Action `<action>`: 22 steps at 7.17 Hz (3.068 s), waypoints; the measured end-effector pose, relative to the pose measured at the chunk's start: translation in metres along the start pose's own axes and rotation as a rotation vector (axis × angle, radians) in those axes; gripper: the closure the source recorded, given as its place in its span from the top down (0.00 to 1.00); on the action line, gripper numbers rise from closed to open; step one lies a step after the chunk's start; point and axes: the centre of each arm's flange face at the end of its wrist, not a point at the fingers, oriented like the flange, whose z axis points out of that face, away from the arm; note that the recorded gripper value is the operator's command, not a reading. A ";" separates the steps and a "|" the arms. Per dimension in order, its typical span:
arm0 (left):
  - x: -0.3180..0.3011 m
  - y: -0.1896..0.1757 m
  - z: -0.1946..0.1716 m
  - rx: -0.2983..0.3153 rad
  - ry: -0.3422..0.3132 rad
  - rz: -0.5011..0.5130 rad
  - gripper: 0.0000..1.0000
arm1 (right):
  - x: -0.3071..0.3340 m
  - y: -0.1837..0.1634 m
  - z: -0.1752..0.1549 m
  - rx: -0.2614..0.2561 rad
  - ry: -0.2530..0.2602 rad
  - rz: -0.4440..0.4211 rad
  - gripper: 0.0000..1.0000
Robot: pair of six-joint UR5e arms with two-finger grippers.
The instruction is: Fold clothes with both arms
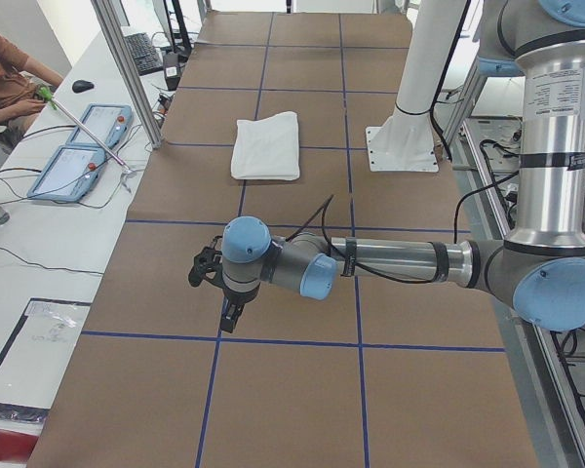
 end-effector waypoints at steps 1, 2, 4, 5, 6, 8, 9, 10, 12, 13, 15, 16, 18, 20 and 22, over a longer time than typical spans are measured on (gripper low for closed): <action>0.000 0.000 -0.001 0.001 -0.001 0.001 0.99 | 0.000 0.001 0.000 0.000 -0.001 -0.001 1.00; 0.002 0.000 -0.002 0.003 0.000 0.002 0.99 | -0.001 0.002 0.000 0.001 -0.001 -0.004 1.00; 0.006 -0.001 -0.006 0.010 0.004 0.008 1.00 | -0.005 0.001 -0.002 0.007 0.000 -0.026 1.00; 0.006 0.000 -0.006 0.011 0.003 0.009 1.00 | -0.007 0.001 -0.001 0.006 0.000 -0.033 1.00; 0.005 0.002 -0.005 0.008 0.002 0.007 1.00 | -0.010 0.000 0.000 0.004 0.000 -0.036 1.00; 0.004 0.004 -0.003 0.003 0.000 0.004 1.00 | -0.014 -0.003 0.001 0.003 0.000 -0.039 1.00; 0.005 0.004 -0.003 0.002 0.001 0.004 0.99 | -0.017 -0.004 0.005 -0.004 0.005 -0.051 1.00; 0.007 0.005 -0.005 0.003 0.000 0.006 1.00 | -0.018 -0.004 0.008 -0.009 0.008 -0.058 1.00; 0.013 0.004 -0.009 0.012 0.004 0.017 1.00 | -0.018 -0.003 0.010 -0.012 0.013 -0.056 1.00; 0.019 0.001 -0.014 0.024 0.004 0.029 1.00 | -0.017 -0.002 0.011 -0.014 0.014 -0.055 1.00; 0.028 -0.004 -0.023 0.045 0.006 0.029 0.99 | -0.016 -0.002 0.012 -0.017 0.011 -0.056 1.00; 0.030 -0.006 -0.024 0.049 0.003 0.027 1.00 | -0.016 -0.002 0.013 -0.018 0.007 -0.054 1.00; 0.029 -0.009 -0.025 0.051 -0.001 0.025 1.00 | -0.018 0.000 0.011 -0.015 0.002 -0.055 1.00; 0.029 -0.013 -0.025 0.052 -0.007 0.026 1.00 | -0.017 0.000 0.011 -0.016 0.004 -0.032 1.00; 0.031 -0.016 -0.028 0.059 -0.014 0.033 1.00 | -0.020 -0.004 0.009 -0.010 0.004 0.054 1.00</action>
